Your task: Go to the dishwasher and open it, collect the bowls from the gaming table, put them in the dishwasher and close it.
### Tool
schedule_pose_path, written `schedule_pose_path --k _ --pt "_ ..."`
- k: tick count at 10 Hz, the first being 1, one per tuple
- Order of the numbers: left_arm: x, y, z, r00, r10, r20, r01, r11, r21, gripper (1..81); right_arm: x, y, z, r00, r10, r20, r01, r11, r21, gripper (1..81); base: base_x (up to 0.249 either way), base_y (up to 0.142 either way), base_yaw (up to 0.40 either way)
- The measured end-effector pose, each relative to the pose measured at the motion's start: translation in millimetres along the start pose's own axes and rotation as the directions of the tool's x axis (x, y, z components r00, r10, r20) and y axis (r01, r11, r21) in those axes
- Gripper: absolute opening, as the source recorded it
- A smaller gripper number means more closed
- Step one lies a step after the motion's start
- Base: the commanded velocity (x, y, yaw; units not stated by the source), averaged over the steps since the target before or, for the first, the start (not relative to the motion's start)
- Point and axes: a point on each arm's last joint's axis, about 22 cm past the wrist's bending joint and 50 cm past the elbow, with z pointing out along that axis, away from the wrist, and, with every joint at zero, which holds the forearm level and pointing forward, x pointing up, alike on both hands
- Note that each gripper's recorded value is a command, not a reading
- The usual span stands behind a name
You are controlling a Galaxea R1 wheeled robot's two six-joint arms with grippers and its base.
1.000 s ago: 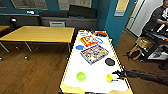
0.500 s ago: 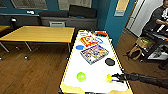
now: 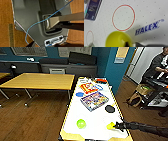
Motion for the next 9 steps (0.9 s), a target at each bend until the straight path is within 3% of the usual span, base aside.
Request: schedule_pose_path --k 6,9 --pt "-3 -3.2 -1 1.0000 0.000 0.008 0.000 1.0000 0.005 81.1 -13 13 -8 0.9998 0.010 -0.020 -0.009 0.9993 0.035 1.0 0.000 0.000 0.000" --pt "-3 -0.5 0 1.0000 -0.001 0.008 0.001 1.0000 0.002 81.1 -1 3 -47 0.9997 -0.009 -0.022 0.010 0.9976 0.068 1.0 0.000 0.000 0.000"
